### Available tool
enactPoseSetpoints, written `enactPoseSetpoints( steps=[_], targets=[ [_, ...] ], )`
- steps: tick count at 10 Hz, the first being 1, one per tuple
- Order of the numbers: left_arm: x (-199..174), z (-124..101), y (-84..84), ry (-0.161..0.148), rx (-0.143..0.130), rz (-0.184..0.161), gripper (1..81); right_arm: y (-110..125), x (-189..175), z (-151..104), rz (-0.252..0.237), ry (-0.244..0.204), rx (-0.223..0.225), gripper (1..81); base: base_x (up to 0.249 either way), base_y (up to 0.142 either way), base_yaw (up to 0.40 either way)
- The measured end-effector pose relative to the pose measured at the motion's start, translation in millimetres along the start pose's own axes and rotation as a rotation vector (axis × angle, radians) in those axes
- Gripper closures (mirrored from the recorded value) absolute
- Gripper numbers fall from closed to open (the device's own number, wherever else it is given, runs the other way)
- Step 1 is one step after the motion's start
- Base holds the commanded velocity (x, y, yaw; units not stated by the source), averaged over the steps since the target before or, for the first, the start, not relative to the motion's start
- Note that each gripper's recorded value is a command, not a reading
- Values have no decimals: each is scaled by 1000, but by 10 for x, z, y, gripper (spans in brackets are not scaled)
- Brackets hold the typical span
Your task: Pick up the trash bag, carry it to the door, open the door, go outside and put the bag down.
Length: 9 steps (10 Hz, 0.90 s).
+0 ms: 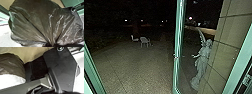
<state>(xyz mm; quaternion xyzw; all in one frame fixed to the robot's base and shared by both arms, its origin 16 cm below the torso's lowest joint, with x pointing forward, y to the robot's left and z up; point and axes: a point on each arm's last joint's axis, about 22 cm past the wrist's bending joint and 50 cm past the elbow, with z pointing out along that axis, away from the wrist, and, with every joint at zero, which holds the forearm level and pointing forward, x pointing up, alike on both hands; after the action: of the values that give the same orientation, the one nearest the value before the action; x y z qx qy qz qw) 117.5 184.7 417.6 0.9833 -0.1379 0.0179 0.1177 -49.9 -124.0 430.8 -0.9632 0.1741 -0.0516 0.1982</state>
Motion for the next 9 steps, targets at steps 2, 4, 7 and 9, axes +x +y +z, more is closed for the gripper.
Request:
enactPoseSetpoints(
  steps=[2,4,7,9],
  targets=[
    [-58,-12,-72,-9,8,-2,811,-50,-62,11,9,-11,5,10,95,0,0],
    [-43,12,71,-4,-11,-1,811,146,-3,-37,-2,-1,-21,10,98,0,0],
    [-16,2,11,-4,-3,-1,811,4,-34,-1,3,-8,-2,10,98,0,0],
    [-44,-5,-21,-2,2,-1,811,3,1,1,1,-2,-1,10,98,0,0]
  ],
)
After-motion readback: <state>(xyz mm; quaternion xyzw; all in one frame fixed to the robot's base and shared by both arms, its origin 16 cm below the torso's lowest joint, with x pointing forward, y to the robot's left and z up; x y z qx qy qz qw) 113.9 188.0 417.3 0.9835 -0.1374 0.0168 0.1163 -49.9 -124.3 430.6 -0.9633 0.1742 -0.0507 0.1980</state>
